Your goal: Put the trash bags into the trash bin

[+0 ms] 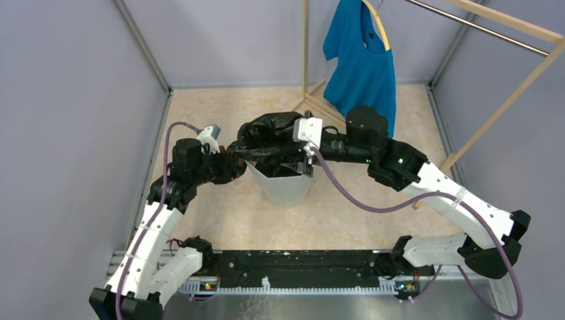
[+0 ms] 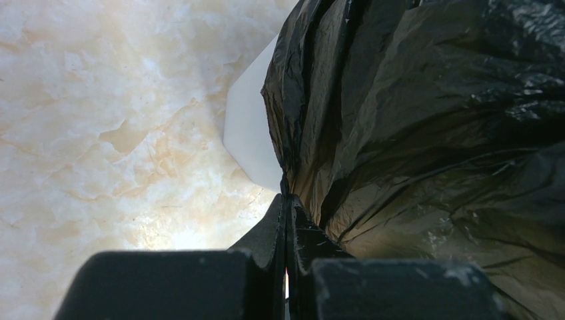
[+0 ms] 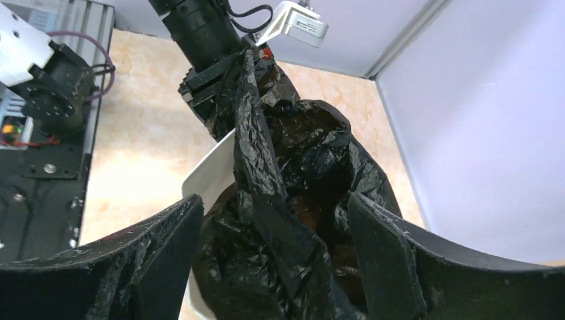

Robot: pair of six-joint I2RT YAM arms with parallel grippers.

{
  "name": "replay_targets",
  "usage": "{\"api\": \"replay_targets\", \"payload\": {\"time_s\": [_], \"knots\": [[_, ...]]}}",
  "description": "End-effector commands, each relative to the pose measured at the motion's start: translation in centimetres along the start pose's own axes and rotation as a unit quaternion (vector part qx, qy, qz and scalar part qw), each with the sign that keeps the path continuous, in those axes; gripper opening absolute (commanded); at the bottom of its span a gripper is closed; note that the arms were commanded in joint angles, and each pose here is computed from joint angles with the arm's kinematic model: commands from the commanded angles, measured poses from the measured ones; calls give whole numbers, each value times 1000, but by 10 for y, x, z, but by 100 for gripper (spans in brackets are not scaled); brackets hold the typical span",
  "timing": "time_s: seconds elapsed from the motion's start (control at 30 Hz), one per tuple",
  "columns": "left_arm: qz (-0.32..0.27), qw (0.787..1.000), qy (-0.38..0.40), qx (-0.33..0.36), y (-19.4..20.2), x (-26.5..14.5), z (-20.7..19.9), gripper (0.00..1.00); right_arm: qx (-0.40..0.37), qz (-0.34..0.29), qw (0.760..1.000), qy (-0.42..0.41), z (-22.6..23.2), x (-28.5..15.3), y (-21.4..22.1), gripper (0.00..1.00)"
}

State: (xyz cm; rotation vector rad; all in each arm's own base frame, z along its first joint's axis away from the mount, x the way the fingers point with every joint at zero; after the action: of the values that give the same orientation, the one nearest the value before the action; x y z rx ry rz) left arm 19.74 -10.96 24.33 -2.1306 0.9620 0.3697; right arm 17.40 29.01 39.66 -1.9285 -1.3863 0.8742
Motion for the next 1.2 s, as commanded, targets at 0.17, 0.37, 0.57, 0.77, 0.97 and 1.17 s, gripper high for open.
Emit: {"api": "replay_targets", "payload": {"time_s": [0.17, 0.37, 0.57, 0.77, 0.97, 1.17], "knots": [[-19, 1000, 16, 7, -5, 0, -4, 0, -68, -49, 994, -64, 7, 28, -1, 66], [-23, 1000, 14, 12, -9, -2, -6, 0, -41, -40, 997, -56, 9, 20, -1, 30], [-25, 1000, 10, 11, -11, -2, -6, 0, 7, -77, 994, -71, 31, -12, -15, 3], [-28, 999, 10, 14, -15, -2, -9, 0, 68, -107, 983, -135, 74, -40, -19, 0], [-32, 999, 12, 18, -17, -6, -12, 0, 94, -83, 977, -170, 102, -45, -6, 0], [-31, 999, 7, 10, -15, -4, -9, 0, 102, -21, 977, -184, 132, -20, 17, 0]]}}
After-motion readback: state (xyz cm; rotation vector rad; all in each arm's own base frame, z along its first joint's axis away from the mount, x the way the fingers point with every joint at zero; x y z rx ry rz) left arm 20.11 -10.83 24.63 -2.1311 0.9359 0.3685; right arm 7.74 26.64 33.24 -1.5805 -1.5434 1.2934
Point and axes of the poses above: each gripper's point midway between its finger pads, its own x axis out along the fingers, its own z axis along the line the jaws close on, y = z × x, the point moved 5 cm from there along -x, back along the fingers, and after that the axes turned 14 degrees about -x, right-handed, at the moved point
